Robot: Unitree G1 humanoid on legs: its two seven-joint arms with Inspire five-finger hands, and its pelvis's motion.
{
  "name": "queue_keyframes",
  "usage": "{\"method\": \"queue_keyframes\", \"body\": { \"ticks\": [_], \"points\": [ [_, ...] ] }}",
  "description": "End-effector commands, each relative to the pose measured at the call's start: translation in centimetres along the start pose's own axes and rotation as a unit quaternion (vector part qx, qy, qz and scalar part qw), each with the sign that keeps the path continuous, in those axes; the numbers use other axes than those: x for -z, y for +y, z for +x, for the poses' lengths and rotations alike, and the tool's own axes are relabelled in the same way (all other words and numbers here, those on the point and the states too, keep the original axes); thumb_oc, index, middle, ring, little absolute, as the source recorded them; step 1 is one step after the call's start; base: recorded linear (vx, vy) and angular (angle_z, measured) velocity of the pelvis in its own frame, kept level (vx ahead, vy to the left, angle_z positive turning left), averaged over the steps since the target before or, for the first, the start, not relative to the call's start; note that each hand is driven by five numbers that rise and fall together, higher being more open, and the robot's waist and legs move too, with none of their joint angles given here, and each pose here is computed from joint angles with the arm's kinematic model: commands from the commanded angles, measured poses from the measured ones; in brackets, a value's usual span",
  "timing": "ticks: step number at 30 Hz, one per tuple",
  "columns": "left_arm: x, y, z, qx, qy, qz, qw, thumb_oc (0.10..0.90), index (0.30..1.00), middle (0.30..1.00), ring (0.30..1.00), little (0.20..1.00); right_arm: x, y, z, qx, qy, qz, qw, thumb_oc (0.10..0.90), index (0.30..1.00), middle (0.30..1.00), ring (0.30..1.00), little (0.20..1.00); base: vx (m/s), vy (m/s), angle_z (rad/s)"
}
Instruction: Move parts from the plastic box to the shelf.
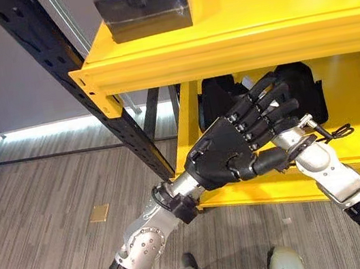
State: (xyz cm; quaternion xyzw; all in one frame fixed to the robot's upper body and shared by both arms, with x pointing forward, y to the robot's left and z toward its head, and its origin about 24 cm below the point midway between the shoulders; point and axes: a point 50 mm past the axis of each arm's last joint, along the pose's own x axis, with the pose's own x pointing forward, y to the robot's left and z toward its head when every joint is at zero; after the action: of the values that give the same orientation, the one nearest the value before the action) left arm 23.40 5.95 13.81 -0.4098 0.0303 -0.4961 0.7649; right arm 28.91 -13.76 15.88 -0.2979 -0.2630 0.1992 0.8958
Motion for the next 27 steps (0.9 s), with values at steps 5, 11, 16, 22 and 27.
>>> {"method": "queue_keyframes", "body": {
  "ticks": [5,11,16,22,27],
  "points": [
    [3.9,2.7,-1.9,-0.083,0.038,-0.081,0.993,0.9,1.0,1.0,1.0,1.0,-10.4,-0.5,1.8,0.068,-0.286,0.037,0.955,0.9,1.0,1.0,1.0,1.0,-0.03,0.012,0.02],
    [1.4,3.9,-3.9,-0.109,-0.05,0.03,0.992,0.9,1.0,1.0,1.0,1.0,-6.5,-1.5,0.0,0.081,-0.192,0.088,0.974,0.9,1.0,1.0,1.0,1.0,0.0,-0.002,0.04],
    [-1.3,3.5,-4.0,-0.096,-0.106,0.1,0.985,0.9,1.0,1.0,1.0,1.0,-3.8,-1.6,-2.8,0.112,-0.117,0.094,0.982,0.9,1.0,1.0,1.0,1.0,0.0,-0.016,0.01],
    [-3.9,2.4,-3.6,-0.072,-0.137,0.165,0.974,0.9,1.0,1.0,1.0,1.0,-2.9,-3.8,-6.0,0.169,-0.088,0.056,0.98,0.9,1.0,1.0,1.0,1.0,-0.01,-0.011,-0.24],
    [-5.8,2.3,-4.2,-0.113,-0.171,0.216,0.955,0.9,1.0,1.0,1.0,1.0,-2.7,-5.1,-7.2,0.201,-0.076,0.033,0.976,0.9,1.0,1.0,1.0,1.0,0.03,-0.001,-0.37]
  ]
}}
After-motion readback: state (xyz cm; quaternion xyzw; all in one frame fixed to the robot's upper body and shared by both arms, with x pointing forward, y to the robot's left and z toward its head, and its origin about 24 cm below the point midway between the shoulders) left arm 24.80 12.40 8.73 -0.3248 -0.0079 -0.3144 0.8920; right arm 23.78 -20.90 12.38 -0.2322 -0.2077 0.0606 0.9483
